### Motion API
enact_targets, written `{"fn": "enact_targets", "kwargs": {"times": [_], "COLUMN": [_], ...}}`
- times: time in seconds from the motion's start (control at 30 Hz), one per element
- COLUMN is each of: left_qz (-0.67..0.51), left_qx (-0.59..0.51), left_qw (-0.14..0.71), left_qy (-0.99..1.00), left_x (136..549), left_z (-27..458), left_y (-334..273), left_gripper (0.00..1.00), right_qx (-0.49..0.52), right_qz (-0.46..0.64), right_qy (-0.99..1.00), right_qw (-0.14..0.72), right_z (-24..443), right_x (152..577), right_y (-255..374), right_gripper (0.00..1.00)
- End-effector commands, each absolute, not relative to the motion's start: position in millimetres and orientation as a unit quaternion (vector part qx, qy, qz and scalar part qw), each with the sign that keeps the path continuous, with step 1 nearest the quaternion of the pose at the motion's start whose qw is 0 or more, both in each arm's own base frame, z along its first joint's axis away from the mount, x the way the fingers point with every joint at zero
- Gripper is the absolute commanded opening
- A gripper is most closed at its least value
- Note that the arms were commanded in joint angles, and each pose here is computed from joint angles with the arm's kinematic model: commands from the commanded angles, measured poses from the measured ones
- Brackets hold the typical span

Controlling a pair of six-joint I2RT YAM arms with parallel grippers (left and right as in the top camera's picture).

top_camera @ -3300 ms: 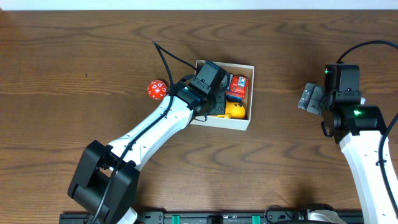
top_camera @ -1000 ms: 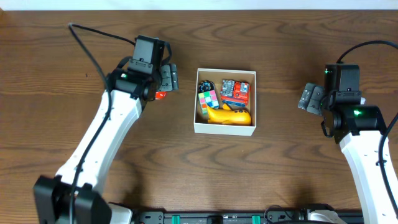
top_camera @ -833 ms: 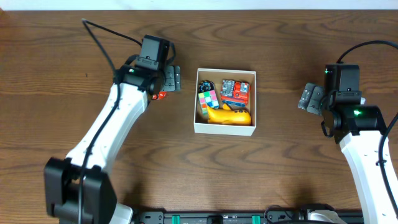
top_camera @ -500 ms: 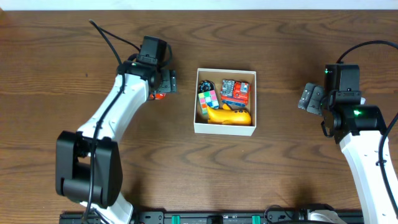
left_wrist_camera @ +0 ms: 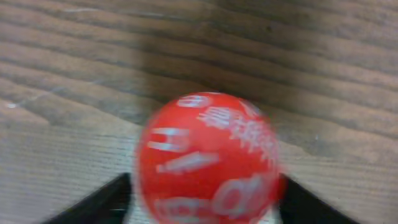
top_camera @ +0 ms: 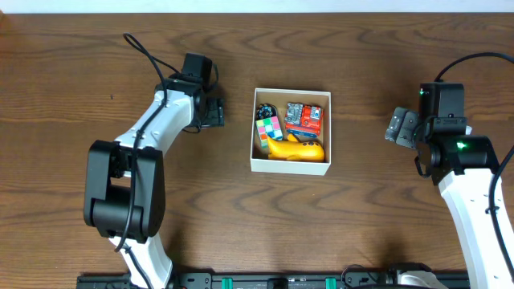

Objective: Pack container
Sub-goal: 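Lower the left gripper and grasp the red lettered ball, then carry the red ball into the box's top-left corner and release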

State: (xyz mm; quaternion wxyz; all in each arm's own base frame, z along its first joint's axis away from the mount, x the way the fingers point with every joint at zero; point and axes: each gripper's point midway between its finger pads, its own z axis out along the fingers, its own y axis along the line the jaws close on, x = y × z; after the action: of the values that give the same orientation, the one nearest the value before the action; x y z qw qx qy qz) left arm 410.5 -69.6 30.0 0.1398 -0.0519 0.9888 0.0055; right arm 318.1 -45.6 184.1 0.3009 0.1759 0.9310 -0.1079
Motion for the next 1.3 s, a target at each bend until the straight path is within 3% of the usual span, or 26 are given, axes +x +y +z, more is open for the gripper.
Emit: {"fn": "enact_targets", "kwargs": {"times": [0.0,0.03,0.27,0.57,0.8,1.27], "left_qz": [-0.001,-0.002,-0.005,-0.034,-0.168,-0.178], "left_qx": [-0.043,-0.043,-0.043,-0.045,0.012,0.228], "left_qw": [0.144,0.145,0.158,0.258,0.316,0.324], "left_qy": [0.989,0.988,0.986,0.964,0.934,0.901], "left_x": [415.5,415.9,417.8,422.1,401.0,358.8], "left_z": [31.3,31.8,43.0,131.2,207.2,215.3], "left_y": [-72.4,-72.5,-72.9,-75.7,-127.7,-219.0], "left_gripper": [0.33,0.25,0.06,0.06,0.06,0.06], "right_qx": [0.186,0.186,0.186,0.186,0.186,0.186], "right_qz": [-0.108,-0.108,-0.108,-0.108,-0.108,-0.108], "right_qy": [0.929,0.929,0.929,0.929,0.929,0.929], "right_qw": [0.303,0.303,0.303,0.303,0.303,0.303], "right_z": [185.4,185.4,185.4,185.4,185.4,185.4], "right_x": [318.5,318.5,318.4,318.5,318.5,318.5], "right_y": [-48.0,-48.0,-47.9,-48.0,-47.9,-47.9], "right_gripper": [0.99,0.99,0.99,0.99,0.99,0.99]}}
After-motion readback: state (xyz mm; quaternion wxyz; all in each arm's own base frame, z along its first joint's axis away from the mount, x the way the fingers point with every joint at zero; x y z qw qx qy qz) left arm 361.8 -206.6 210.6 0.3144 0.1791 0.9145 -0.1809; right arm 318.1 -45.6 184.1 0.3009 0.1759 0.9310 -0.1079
